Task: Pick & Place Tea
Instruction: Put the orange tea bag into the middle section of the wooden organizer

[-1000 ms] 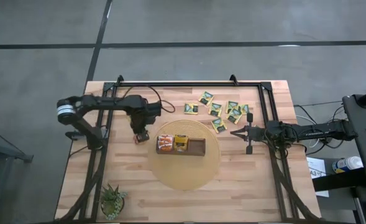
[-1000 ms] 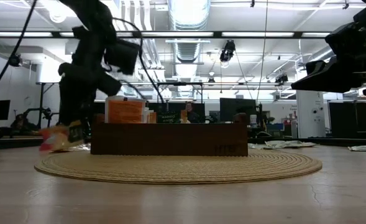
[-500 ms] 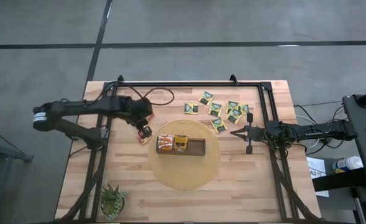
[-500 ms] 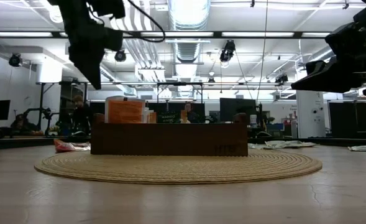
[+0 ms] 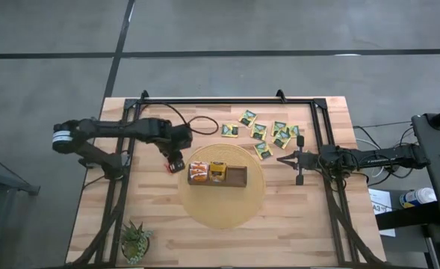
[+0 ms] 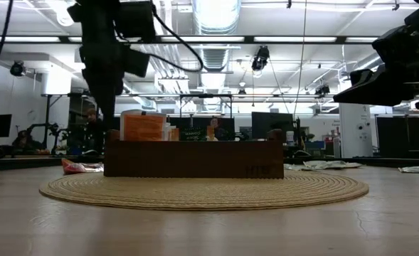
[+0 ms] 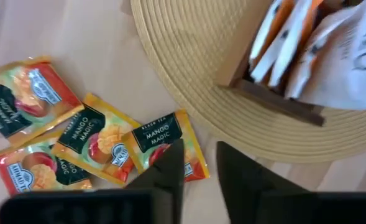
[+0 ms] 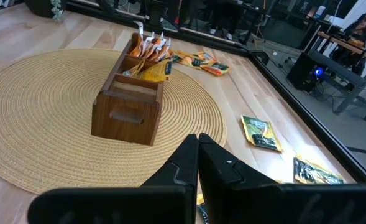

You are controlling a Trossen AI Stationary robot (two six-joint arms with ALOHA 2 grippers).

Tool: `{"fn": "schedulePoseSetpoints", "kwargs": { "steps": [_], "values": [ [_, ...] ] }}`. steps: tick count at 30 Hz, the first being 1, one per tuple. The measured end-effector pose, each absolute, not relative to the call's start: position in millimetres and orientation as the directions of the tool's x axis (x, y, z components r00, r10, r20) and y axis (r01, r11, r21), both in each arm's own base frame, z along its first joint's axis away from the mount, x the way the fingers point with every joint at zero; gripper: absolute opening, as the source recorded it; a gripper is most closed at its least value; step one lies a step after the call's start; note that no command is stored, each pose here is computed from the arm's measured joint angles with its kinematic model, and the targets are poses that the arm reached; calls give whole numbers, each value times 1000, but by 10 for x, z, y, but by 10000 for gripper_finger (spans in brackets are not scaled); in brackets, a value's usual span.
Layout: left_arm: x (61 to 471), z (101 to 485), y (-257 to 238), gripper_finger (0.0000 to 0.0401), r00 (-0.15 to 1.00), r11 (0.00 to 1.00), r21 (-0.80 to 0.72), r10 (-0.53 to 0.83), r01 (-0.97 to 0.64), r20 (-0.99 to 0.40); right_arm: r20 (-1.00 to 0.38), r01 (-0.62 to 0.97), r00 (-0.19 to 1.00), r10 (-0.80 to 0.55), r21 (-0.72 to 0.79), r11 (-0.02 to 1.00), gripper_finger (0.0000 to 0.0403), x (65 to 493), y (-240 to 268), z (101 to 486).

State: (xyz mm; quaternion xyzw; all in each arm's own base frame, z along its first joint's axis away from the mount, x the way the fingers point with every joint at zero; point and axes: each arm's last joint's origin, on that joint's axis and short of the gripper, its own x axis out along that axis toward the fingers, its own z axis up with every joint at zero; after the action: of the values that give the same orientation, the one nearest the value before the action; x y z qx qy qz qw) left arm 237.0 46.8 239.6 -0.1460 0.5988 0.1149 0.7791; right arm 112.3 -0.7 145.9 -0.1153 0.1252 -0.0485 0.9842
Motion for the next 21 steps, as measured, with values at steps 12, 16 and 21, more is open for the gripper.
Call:
{"fn": "schedulePoseSetpoints", "kwargs": {
  "steps": [12,16,21],
  "values": [
    [2583,1896,595,221,34,940,26,40,-341,-999,-235,67,964,-124,-239,969,8,1123,-7,1459],
    [2624,1759,616,222,-25,954,53,48,-294,-999,-235,67,964,-124,-239,969,8,1123,-7,1459],
    [2661,1612,630,222,-80,969,56,37,-242,-996,-235,66,964,-124,-239,969,8,1123,-7,1459]
  ]
}}
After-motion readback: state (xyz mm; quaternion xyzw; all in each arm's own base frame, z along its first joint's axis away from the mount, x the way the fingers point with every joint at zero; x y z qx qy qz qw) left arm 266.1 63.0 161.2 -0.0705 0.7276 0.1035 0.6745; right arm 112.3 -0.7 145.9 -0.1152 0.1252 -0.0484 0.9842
